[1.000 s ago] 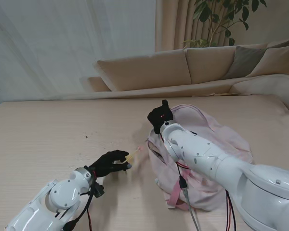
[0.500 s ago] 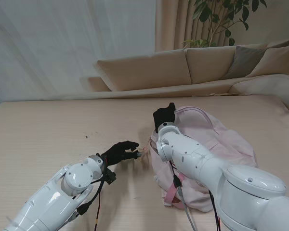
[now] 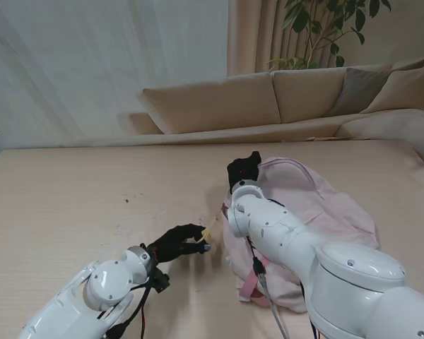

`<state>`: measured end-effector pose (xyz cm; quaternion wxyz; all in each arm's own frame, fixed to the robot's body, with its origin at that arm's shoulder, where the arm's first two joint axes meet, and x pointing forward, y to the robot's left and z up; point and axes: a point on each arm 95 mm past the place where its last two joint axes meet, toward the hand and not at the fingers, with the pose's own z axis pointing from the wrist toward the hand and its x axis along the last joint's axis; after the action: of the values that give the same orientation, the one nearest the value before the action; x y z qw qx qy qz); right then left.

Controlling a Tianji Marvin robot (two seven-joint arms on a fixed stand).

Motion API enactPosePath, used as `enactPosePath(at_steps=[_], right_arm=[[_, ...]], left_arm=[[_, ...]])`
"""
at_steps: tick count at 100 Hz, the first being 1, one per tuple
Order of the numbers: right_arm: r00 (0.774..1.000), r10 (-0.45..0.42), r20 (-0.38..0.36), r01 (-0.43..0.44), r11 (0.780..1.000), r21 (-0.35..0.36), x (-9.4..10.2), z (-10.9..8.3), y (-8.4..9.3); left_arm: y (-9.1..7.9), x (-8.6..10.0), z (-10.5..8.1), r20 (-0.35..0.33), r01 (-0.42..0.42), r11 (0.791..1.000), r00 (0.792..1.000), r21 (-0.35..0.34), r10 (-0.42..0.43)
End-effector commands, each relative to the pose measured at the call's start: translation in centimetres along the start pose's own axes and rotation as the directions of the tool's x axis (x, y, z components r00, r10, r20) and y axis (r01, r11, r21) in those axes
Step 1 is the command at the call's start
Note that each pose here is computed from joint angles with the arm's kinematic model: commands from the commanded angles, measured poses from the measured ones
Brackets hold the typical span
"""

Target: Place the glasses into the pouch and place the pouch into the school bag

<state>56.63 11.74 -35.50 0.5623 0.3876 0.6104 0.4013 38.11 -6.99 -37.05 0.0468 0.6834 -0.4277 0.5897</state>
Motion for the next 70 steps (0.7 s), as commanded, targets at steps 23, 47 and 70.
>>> enactPosePath(at_steps=[23, 47, 70], right_arm=[[1.0, -0.014, 0.017, 0.014, 1.0, 0.023, -0.2, -0.1, -0.5], [1.0, -0.017, 0.021, 0.017, 1.0, 0.023, -0.4, -0.1, -0.6], [1.0, -0.013, 0.017, 0.012, 1.0, 0.02, -0.5, 0.0, -0.6]], left_arm=[[4.2, 1.1, -2.4, -0.069, 0.035, 0.995, 0.997, -0.097, -0.042], [6.1, 1.5, -3.9, -0.088, 0.067, 0.981, 0.993, -0.182, -0.084], [6.3, 1.6, -4.1, -0.098, 0.042, 0.979, 0.993, -0.198, -0.062]])
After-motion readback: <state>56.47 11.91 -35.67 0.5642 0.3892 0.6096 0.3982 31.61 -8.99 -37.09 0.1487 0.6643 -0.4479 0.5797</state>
